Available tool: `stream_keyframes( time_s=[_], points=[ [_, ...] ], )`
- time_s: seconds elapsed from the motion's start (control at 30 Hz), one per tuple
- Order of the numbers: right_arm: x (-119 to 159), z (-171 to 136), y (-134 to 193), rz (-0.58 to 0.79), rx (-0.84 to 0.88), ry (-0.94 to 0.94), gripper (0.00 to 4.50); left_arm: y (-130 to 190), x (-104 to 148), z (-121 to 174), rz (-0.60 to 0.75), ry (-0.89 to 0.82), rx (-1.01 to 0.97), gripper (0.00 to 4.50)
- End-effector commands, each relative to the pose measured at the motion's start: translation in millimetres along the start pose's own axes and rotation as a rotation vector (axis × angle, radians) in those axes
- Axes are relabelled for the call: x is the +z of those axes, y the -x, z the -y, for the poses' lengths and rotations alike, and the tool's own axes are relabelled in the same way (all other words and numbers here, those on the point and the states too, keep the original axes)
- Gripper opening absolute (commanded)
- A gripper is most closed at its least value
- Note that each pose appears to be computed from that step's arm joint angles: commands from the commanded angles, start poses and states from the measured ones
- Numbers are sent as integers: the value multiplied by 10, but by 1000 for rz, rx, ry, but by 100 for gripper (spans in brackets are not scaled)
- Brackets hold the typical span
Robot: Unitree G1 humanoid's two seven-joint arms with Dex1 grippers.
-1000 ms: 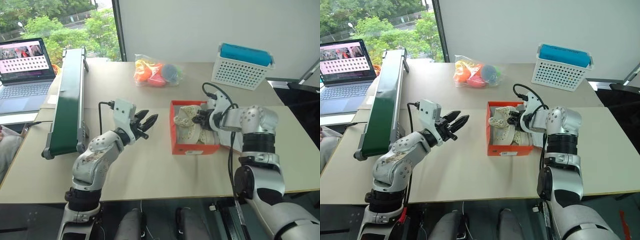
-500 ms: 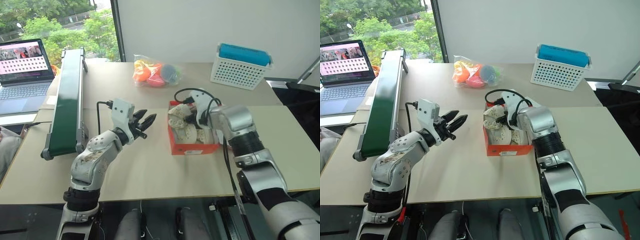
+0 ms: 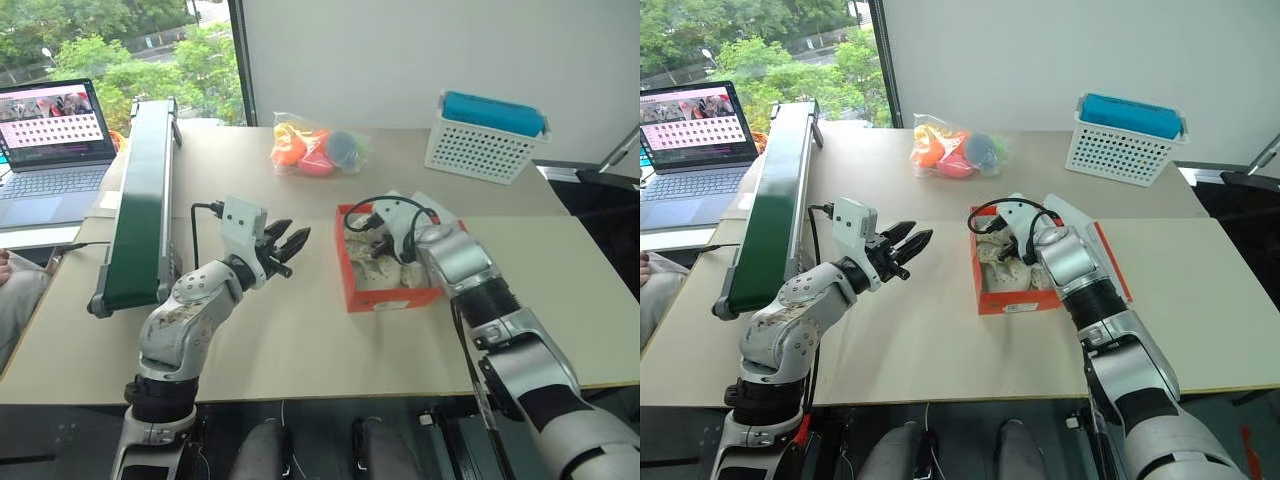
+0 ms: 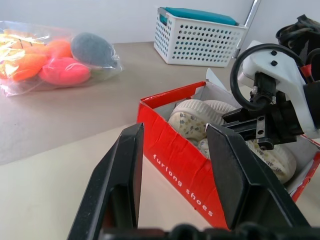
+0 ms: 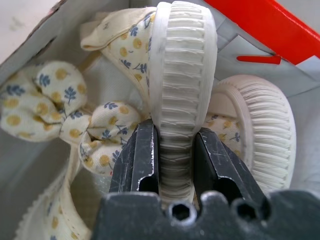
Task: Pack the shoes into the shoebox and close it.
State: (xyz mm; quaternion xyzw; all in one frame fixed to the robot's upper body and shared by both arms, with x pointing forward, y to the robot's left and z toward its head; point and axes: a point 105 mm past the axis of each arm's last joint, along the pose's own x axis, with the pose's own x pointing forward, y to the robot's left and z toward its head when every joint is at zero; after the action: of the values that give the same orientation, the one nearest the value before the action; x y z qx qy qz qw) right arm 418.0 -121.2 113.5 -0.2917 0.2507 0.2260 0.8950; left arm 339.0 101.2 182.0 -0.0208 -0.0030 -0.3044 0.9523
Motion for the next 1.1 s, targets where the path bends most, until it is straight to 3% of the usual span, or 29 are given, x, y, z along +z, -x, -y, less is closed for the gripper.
stream_keyframes(
  time_s=[0.03,0.13,0.27,0.43,0.53,0.67,0.93,1.1],
  points=[
    [-521,-324,-154,-174,105,80,70,29,174,35,51,-30,-13,210],
    [-507,-418,-214,-178,133,83,70,24,174,35,47,-30,-15,210],
    [-323,-752,-283,-155,333,-304,70,7,165,87,40,-42,-47,210],
    [-126,-608,-226,-113,411,-725,70,30,156,163,29,-54,-106,210],
    [-86,-418,-181,-82,389,-828,70,41,109,183,7,-63,-123,210],
    [-149,-381,-185,-111,355,-804,70,29,82,202,-2,-62,-134,210],
    [37,-851,-325,-181,413,-596,70,-7,77,188,-7,-56,-137,210],
    [23,-958,-417,-221,400,-472,70,-16,74,220,-8,-54,-150,210]
  ],
)
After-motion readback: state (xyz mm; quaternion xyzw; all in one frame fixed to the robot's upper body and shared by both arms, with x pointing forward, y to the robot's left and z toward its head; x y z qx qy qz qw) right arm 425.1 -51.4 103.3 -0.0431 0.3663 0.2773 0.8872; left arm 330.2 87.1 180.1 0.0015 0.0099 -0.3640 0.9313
